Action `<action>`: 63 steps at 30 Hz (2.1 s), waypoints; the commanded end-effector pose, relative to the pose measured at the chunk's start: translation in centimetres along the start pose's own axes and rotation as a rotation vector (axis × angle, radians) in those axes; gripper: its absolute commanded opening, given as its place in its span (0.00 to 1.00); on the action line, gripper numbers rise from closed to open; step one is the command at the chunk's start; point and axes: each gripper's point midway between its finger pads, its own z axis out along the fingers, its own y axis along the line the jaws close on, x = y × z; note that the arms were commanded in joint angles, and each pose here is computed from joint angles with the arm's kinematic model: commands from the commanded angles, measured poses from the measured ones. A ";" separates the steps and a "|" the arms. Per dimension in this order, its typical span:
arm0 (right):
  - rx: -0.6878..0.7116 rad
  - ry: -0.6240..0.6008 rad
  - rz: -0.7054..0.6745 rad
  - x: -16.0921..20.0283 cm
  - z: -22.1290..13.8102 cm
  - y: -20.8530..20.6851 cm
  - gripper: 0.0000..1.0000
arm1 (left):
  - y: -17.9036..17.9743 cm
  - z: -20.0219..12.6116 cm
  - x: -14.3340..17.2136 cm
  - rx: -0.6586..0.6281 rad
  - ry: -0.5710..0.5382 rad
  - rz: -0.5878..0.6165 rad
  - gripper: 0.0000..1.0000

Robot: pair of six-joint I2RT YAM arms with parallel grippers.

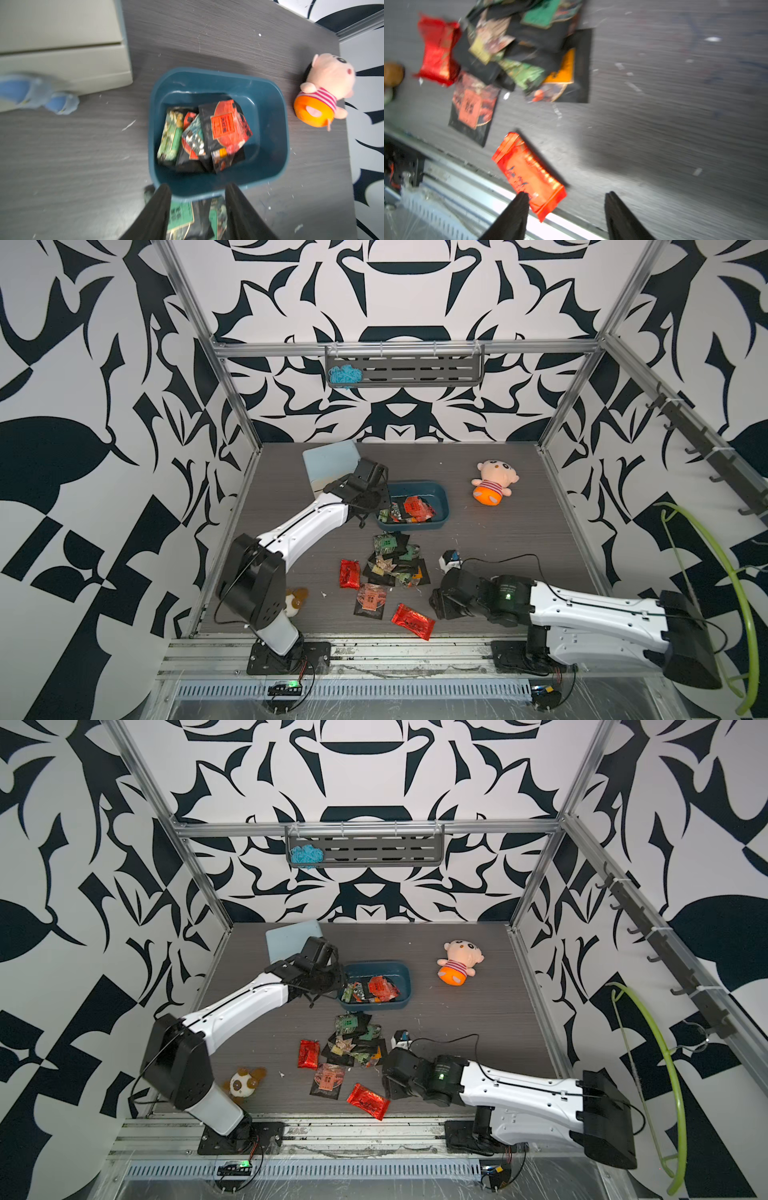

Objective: Put the tea bags into the storage box
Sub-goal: Pick up the tea bag from the center of the board.

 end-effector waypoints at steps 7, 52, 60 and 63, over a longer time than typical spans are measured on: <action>0.009 0.122 -0.302 1.8 2.9 5.1 0.68 | 6.1 -3.6 5.8 -0.092 0.013 -0.040 0.53; 0.243 0.126 -0.405 -0.6 3.7 4.3 0.31 | 10.6 -7.2 10.8 -0.060 -0.054 -0.140 0.53; 0.181 -0.048 -0.312 -8.4 -2.0 3.5 0.32 | 11.7 -6.7 11.0 -0.108 -0.065 -0.143 0.54; 0.177 -0.117 -0.212 -13.4 -3.5 1.5 0.32 | 12.2 -6.6 11.0 -0.132 -0.073 -0.136 0.54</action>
